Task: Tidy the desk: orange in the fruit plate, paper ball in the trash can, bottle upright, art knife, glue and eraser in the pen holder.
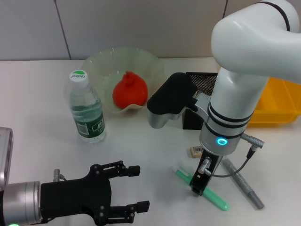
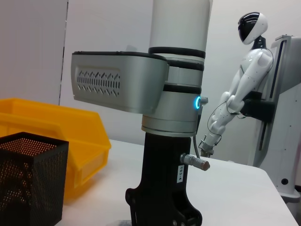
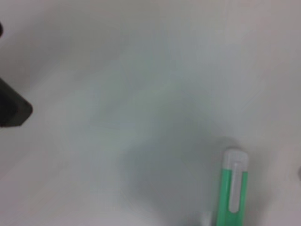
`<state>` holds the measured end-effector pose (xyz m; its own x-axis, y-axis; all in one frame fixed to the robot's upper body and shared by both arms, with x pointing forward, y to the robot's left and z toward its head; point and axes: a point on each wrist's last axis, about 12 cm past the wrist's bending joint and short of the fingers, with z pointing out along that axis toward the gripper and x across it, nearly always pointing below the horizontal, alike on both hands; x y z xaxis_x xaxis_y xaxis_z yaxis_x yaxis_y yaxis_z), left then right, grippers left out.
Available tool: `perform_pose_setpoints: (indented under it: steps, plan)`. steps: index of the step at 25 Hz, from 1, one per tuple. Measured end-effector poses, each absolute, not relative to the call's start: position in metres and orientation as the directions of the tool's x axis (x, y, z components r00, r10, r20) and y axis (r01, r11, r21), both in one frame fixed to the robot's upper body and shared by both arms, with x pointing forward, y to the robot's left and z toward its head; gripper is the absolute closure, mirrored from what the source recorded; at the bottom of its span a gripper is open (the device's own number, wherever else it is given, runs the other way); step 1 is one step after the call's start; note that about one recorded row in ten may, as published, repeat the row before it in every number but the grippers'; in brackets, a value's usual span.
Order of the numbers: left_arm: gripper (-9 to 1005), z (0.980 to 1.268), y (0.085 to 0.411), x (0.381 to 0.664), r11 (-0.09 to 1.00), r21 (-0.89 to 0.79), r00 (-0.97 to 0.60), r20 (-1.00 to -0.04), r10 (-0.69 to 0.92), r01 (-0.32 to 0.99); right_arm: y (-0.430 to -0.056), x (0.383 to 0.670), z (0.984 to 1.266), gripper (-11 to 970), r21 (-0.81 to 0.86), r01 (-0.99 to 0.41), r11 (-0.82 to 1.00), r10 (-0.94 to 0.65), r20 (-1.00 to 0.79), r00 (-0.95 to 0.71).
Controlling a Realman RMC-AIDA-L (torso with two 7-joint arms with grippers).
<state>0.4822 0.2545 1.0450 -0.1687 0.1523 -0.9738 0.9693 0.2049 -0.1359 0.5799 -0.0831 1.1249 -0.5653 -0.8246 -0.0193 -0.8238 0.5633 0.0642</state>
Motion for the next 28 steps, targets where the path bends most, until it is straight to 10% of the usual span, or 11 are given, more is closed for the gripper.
perform_pose_setpoints:
  steps: [28]
  plan:
    - [199,1.0463,0.2539,0.4844,0.200,-0.131,-0.163,-0.974,0.155,0.971,-0.0821,0.5807,1.1251,742,0.063,-0.825,0.561,-0.826,-0.023,-0.563]
